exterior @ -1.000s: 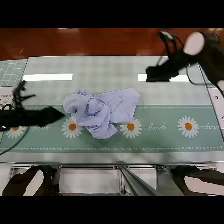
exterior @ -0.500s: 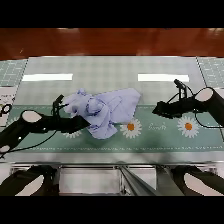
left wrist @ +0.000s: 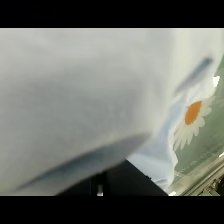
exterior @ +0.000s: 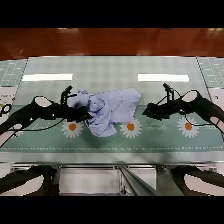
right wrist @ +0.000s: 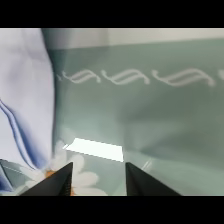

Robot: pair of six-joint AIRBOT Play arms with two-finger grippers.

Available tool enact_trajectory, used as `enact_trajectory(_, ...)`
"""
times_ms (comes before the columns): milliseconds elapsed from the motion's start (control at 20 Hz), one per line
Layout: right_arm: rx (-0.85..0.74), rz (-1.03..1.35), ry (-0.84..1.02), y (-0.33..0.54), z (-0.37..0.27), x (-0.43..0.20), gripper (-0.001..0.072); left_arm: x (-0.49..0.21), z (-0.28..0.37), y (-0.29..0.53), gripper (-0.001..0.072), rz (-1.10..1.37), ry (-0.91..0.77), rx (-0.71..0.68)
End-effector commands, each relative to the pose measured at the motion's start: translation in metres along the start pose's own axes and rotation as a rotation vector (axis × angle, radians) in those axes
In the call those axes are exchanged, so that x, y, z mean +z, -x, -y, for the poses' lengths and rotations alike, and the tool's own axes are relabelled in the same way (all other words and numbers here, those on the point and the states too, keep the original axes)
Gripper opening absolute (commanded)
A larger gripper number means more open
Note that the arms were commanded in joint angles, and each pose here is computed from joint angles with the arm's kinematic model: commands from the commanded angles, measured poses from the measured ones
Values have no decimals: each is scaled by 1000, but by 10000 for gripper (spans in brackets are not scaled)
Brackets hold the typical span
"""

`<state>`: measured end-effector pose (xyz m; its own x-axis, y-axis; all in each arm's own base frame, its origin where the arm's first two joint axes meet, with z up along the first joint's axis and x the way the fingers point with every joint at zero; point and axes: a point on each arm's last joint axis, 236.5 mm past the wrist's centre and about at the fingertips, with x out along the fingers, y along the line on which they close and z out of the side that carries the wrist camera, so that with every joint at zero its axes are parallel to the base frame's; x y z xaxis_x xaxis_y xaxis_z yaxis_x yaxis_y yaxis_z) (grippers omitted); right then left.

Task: Fold the shirts.

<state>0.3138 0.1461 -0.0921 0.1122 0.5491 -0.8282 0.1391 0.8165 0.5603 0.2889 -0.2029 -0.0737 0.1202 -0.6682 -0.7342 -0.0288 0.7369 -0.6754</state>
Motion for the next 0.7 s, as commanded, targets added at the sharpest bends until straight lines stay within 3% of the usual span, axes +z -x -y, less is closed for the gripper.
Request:
enact_trajectory(0,49,-26,20,-22,-26,14,402,9,8,16,20,-1,-44,-28)
enact_trajectory(350,78,-151,93,-62,-59,20,402,17,12,31,20,49,-54,-35)
enact_trajectory(550,88,-126,137,-60,-69,35,352,18,12,31,20,50,-54,-35)
enact_trajectory(600,90,-129,162,-58,-71,35,222,18,12,31,20,51,-54,-35)
enact_trajectory(650,93,-141,186,-56,-72,34,46,19,11,32,20,54,-51,-35)
